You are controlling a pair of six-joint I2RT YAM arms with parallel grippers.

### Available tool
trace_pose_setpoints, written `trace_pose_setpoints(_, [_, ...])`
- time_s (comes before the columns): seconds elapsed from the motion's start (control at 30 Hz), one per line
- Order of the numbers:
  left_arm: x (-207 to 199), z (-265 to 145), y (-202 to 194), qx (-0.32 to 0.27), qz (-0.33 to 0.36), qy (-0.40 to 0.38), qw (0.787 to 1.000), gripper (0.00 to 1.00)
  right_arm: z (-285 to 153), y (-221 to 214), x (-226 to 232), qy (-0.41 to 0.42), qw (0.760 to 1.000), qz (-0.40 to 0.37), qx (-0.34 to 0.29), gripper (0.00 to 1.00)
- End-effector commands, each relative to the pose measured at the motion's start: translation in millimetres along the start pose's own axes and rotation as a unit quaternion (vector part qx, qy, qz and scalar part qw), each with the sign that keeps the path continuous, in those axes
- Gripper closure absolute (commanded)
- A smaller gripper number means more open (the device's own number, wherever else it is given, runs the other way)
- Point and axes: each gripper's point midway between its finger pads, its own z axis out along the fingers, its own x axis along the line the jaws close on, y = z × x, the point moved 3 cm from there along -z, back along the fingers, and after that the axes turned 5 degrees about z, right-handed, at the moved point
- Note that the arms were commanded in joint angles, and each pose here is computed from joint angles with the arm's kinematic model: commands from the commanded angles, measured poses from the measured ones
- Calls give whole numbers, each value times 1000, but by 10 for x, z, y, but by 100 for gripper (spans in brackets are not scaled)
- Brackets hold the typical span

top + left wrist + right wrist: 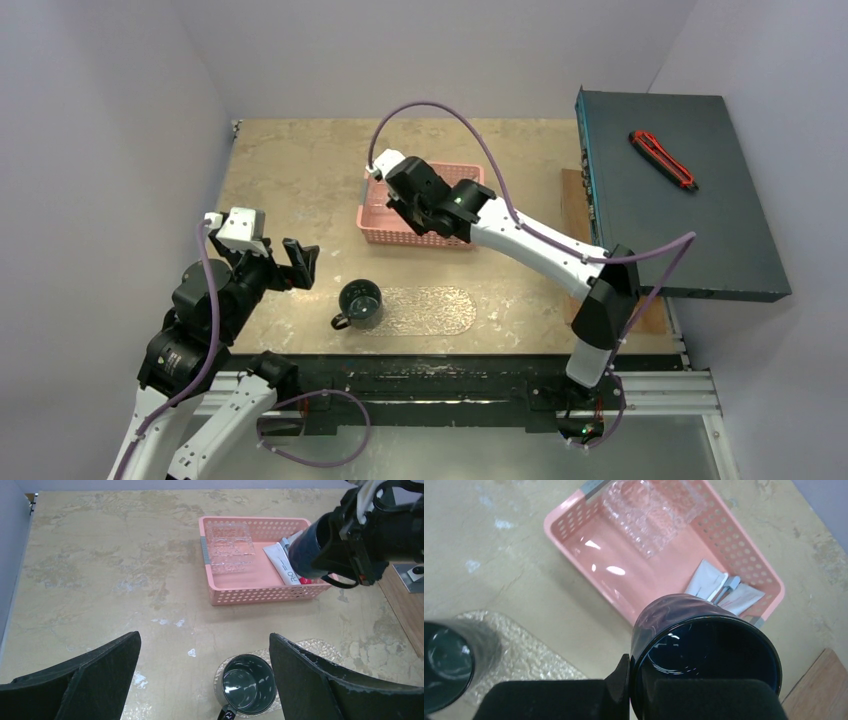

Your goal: Prepare toiletry sets of a toothbrush and toothpaste on the tray

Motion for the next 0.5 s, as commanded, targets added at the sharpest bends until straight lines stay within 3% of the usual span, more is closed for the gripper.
trace_pose_setpoints(0.0, [-17, -28, 135, -24, -9, -5, 1000, 0, -421, 2, -25, 22, 999, 12, -32, 100])
trace_pose_setpoints(0.47, [-28, -51, 145, -28, -10, -10, 1000, 0, -703, -1049, 306, 83, 994, 42, 55, 100])
